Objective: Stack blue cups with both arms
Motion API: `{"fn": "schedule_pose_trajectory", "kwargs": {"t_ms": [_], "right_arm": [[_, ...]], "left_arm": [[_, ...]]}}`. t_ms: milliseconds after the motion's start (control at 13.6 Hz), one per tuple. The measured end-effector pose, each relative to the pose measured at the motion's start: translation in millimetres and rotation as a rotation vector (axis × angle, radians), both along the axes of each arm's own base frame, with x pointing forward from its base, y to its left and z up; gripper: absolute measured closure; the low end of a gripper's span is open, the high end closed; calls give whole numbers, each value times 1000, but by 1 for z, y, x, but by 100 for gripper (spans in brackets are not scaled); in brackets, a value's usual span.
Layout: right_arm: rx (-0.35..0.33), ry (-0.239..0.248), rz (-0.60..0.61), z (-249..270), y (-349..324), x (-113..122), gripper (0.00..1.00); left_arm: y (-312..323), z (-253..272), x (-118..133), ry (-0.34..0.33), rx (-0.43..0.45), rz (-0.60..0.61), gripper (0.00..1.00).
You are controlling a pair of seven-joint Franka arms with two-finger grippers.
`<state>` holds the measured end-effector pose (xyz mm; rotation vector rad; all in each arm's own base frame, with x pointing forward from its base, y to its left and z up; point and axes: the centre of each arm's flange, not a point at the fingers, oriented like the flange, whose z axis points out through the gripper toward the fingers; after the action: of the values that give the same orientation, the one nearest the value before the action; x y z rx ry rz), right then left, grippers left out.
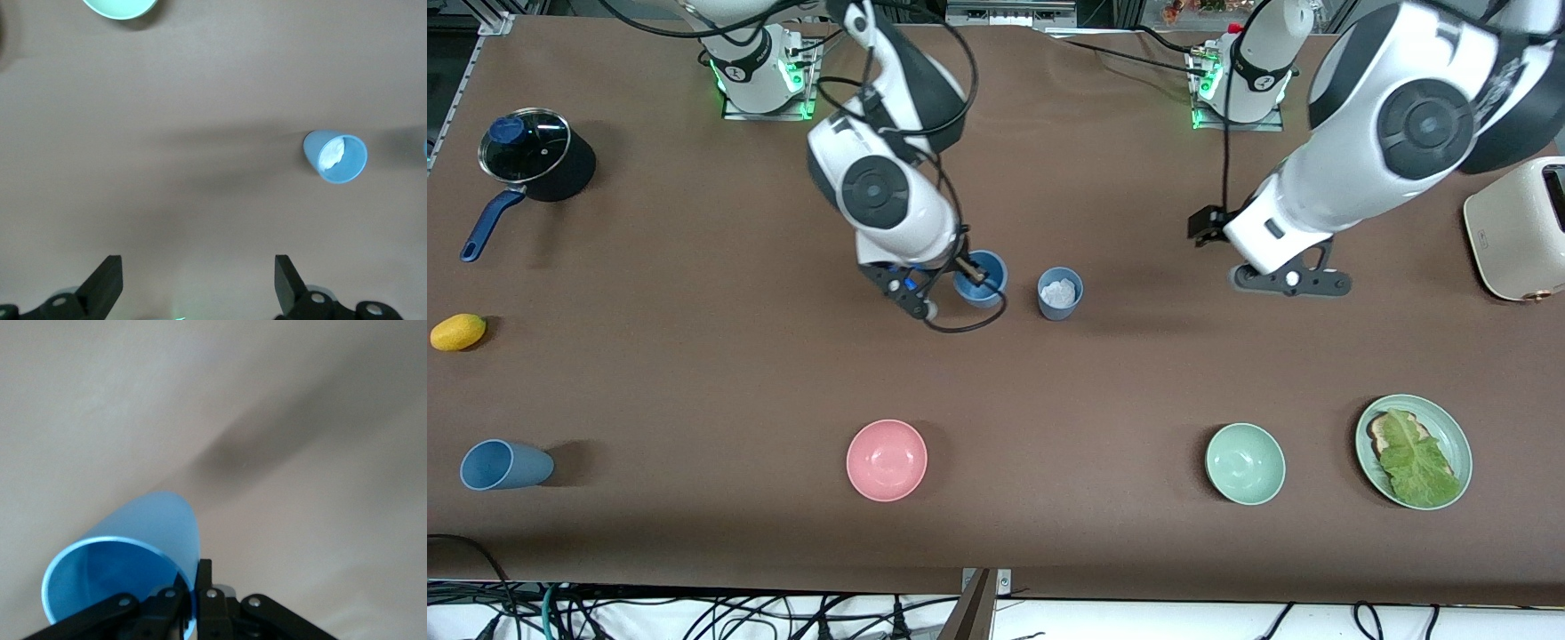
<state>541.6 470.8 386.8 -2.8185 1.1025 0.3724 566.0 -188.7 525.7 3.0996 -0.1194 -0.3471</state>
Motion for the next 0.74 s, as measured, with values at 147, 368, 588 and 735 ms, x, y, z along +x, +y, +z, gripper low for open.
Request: {"fn": "schedule_pose_trajectory", "kwargs": {"t_ms": [147,368,588,735], "right_arm": [[9,-9,-36,0,28,-11,95],[31,-31,-81,-2,58,-25,95],[58,-58,-108,-8,73,-30,95],[75,-69,-127,-14,81,-30,95]], "left_arm": [[5,11,-2,-14,-2,-11,0],[5,21,-5,-21,-30,-1,0],[26,20,2,-8,-93,16,0],[39,18,8,-12,-103,5,0]]}}
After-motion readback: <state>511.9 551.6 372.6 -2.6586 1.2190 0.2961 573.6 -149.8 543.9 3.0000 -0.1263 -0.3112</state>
